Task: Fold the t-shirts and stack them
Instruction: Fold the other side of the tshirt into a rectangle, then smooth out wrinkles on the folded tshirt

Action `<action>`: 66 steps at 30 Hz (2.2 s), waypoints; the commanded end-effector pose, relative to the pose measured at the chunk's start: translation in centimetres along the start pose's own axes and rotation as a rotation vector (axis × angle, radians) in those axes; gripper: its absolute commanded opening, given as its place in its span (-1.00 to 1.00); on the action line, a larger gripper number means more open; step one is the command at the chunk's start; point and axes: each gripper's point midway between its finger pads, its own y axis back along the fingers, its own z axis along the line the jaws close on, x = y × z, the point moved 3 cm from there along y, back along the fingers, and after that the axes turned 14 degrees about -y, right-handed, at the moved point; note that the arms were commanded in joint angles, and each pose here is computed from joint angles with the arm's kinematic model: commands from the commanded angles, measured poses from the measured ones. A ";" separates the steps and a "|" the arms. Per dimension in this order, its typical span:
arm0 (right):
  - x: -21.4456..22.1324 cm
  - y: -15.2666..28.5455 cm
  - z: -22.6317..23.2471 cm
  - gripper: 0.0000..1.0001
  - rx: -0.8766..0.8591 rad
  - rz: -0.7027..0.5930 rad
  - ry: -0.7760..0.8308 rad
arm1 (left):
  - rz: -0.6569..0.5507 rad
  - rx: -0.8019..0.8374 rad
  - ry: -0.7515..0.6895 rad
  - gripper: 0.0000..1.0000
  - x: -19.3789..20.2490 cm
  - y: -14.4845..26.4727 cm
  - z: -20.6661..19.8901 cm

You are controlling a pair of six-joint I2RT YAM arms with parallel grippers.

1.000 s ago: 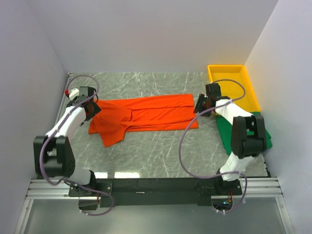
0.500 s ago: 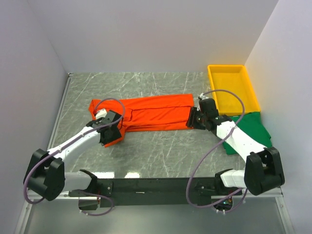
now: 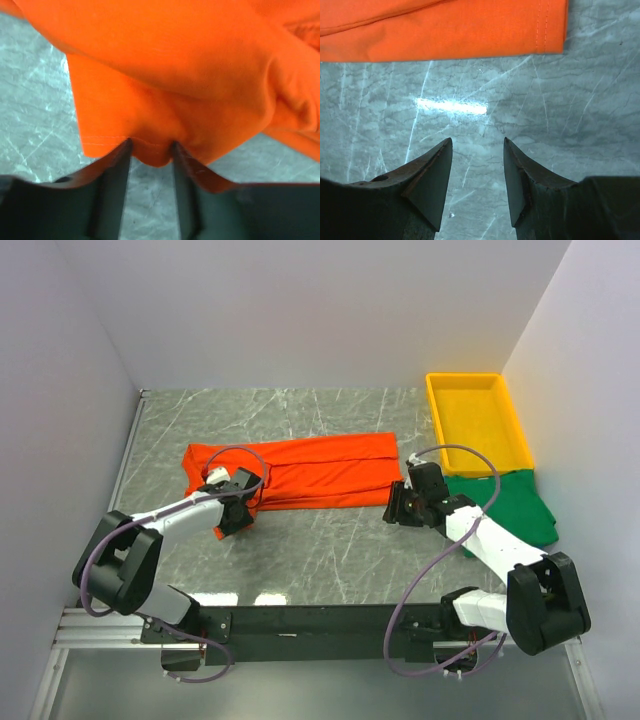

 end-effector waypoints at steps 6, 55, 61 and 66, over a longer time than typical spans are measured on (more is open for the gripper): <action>-0.4 0.0 0.9 0.04 -0.054 -0.026 0.021 | 0.042 -0.033 0.001 -0.86 2.2 -1.5 0.6; -6.8 -0.9 -0.7 0.18 -0.070 -0.203 -0.387 | -0.223 0.033 0.349 0.61 -14.5 4.1 7.0; -7.7 -2.2 -1.4 0.18 -0.113 -0.204 -0.526 | -0.154 0.051 0.521 0.56 -9.0 2.5 11.3; -7.6 -3.2 -1.9 0.18 -0.134 -0.191 -0.595 | -0.094 0.096 0.619 0.57 -6.9 1.0 11.4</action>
